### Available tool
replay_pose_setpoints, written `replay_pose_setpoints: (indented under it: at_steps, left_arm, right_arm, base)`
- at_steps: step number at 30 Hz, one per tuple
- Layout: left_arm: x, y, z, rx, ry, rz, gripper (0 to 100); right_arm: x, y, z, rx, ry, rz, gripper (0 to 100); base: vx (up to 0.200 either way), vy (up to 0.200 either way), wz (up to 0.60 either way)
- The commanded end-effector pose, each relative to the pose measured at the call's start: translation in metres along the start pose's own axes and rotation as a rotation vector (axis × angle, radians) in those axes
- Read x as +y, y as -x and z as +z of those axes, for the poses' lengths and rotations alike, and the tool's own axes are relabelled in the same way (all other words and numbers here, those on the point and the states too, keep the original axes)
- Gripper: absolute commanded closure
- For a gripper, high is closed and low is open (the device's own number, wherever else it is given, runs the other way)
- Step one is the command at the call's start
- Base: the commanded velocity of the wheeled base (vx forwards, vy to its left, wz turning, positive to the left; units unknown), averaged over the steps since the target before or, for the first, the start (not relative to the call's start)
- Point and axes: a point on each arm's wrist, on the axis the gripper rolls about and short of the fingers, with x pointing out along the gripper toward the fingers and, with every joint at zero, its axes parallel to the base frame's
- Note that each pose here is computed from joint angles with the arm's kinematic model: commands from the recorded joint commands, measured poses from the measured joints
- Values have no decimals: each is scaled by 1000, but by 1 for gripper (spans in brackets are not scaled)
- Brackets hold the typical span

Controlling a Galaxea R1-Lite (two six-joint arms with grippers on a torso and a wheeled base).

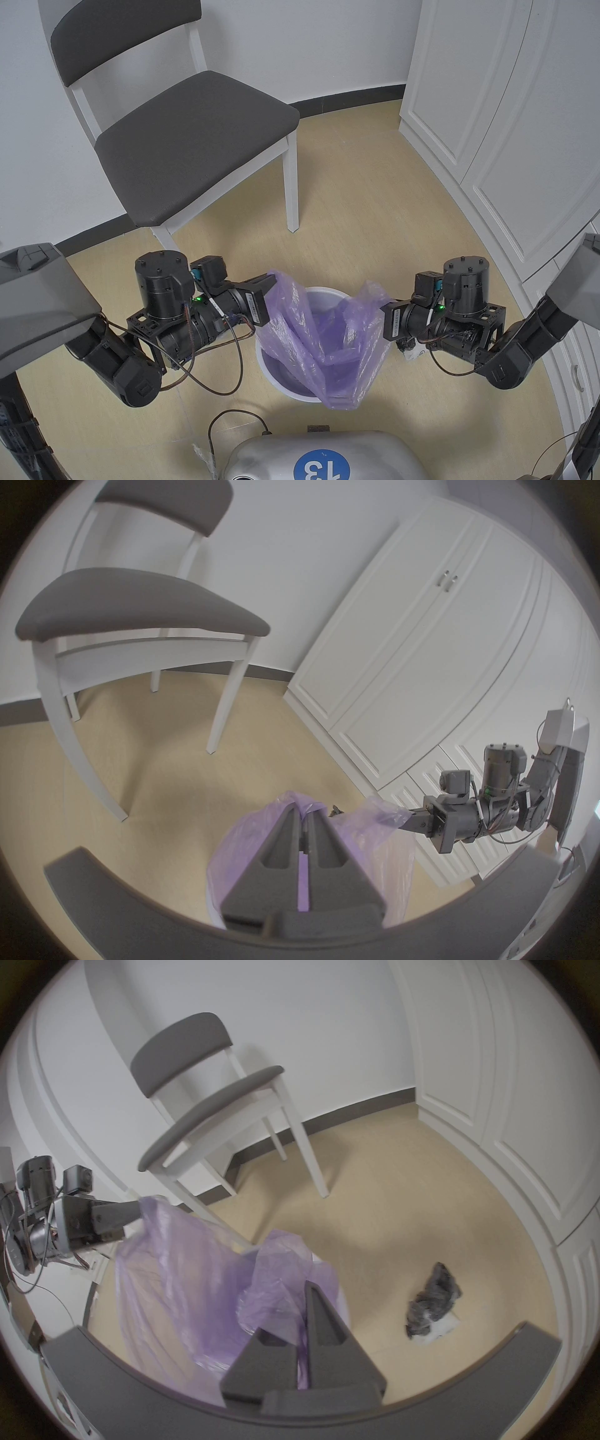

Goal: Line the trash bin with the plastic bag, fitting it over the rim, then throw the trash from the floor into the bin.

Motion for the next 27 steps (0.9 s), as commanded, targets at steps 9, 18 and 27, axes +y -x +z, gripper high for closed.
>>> replay_pose_setpoints:
  at_steps: [9,18,27]
  left_arm:
    - [49,2,-27,25,70,122,100]
    - [46,23,-39,68,82,141,100]
    - [26,58,-31,95,68,109,100]
  right_arm:
    - [-66,2,-3,104,100,-118,100]
    - [-71,20,-6,179,161,-127,100]
    - [-62,46,-9,223,255,-52,100]
  base:
    - [0,0,0]
    - [0,0,0]
    - [0,0,0]
